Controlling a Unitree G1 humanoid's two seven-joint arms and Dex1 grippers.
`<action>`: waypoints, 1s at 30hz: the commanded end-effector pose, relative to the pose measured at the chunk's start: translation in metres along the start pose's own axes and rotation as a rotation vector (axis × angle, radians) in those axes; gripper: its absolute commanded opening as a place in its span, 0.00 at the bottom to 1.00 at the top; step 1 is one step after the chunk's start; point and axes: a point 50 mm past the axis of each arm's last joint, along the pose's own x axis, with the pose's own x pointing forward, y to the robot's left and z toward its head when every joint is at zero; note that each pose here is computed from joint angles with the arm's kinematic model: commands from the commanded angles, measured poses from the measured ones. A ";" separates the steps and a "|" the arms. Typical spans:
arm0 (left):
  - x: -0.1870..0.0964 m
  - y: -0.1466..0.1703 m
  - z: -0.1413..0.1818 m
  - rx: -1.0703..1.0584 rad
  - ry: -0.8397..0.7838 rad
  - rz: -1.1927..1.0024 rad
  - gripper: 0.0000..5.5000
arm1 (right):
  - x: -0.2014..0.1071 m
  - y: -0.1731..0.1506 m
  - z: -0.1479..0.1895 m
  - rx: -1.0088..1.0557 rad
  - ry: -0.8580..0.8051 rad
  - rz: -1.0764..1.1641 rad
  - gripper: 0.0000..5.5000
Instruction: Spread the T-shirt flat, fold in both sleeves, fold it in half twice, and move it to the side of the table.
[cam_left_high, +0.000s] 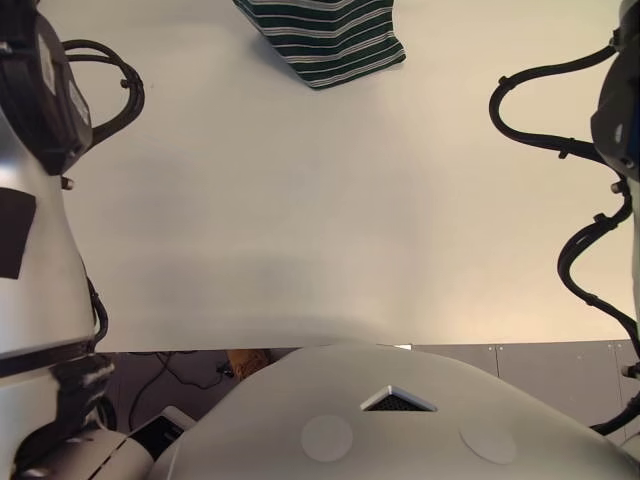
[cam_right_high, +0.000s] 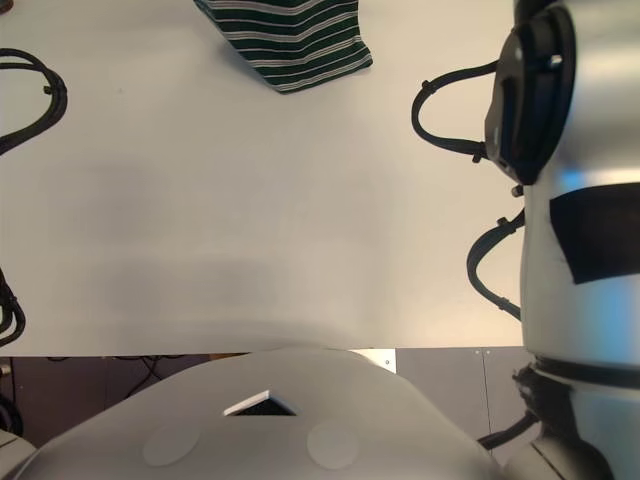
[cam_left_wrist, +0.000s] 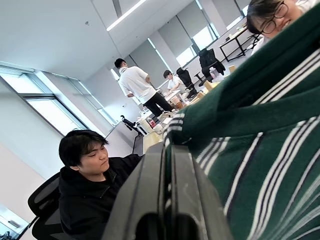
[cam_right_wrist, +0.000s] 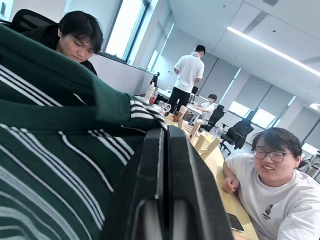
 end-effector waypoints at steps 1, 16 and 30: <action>-0.008 0.022 0.016 0.035 -0.050 0.007 0.00 | -0.002 -0.012 0.012 -0.062 -0.050 0.035 0.00; -0.142 -0.002 0.020 -0.044 -0.183 -0.988 0.00 | -0.096 -0.039 -0.013 -0.331 0.028 1.207 0.00; -0.155 -0.023 0.007 -0.107 -0.055 -0.939 0.00 | -0.115 -0.031 -0.003 -0.210 0.068 1.338 0.00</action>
